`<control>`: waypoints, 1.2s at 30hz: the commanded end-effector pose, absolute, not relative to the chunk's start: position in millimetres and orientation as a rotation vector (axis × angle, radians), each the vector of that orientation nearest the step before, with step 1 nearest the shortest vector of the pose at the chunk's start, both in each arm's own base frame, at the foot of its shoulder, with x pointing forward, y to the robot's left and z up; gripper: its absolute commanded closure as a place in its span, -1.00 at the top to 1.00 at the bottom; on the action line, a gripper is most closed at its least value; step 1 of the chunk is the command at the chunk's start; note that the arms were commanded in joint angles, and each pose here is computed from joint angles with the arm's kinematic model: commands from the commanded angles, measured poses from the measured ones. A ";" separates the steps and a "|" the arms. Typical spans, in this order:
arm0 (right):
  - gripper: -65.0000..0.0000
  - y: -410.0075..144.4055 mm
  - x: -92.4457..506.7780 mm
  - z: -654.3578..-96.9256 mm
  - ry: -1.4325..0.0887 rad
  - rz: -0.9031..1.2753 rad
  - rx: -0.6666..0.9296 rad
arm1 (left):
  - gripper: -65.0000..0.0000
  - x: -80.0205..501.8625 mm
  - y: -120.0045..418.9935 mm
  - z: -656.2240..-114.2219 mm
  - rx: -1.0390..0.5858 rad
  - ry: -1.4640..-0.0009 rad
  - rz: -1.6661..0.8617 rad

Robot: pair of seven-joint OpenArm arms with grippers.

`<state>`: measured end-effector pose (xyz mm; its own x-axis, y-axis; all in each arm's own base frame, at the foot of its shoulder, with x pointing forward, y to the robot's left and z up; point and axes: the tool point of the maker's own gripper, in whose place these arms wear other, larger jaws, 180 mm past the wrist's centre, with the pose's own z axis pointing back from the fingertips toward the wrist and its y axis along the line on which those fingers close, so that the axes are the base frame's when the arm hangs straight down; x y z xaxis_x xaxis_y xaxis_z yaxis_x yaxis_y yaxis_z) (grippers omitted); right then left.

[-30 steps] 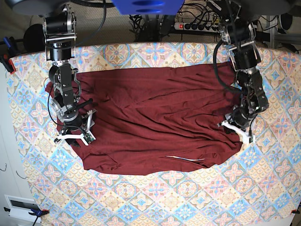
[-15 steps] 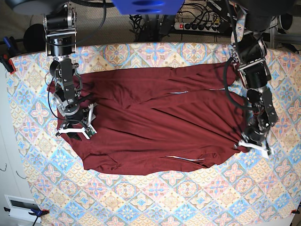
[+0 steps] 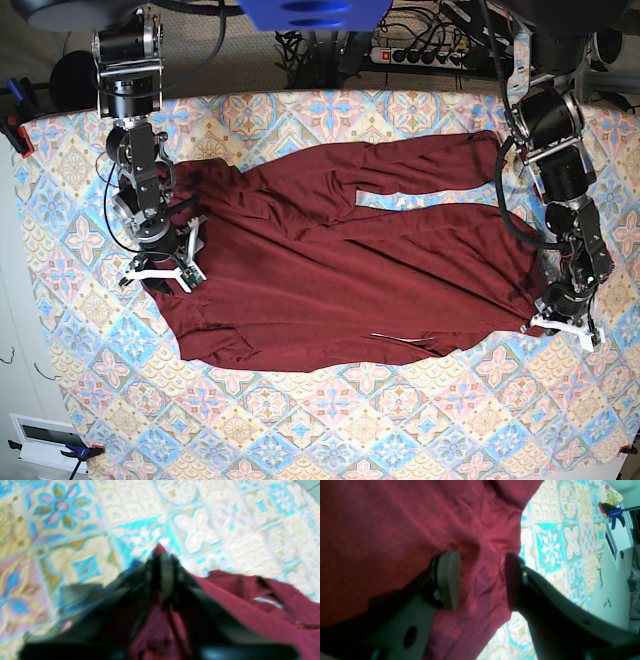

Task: Layout the t-shirt on the table in an organized manner, then fold the t-shirt properly
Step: 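Drag the shirt edge with the left gripper along the table, then grasp the shirt corner with the left gripper and pull it outward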

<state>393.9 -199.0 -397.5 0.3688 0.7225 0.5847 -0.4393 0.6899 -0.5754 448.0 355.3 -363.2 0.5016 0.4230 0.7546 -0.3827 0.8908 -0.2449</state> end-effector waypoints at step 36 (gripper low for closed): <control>-0.14 -204.5 383.9 -400.2 -0.927 0.762 -0.358 | -0.06 298.2 349.2 -358.4 -0.122 -0.860 0.489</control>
<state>373.9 -199.8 -415.4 0.3945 0.7213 0.5693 -0.4600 0.6913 -0.5572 290.3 341.7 -373.9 0.5789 0.4800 0.6592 -0.3788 0.8741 -0.3040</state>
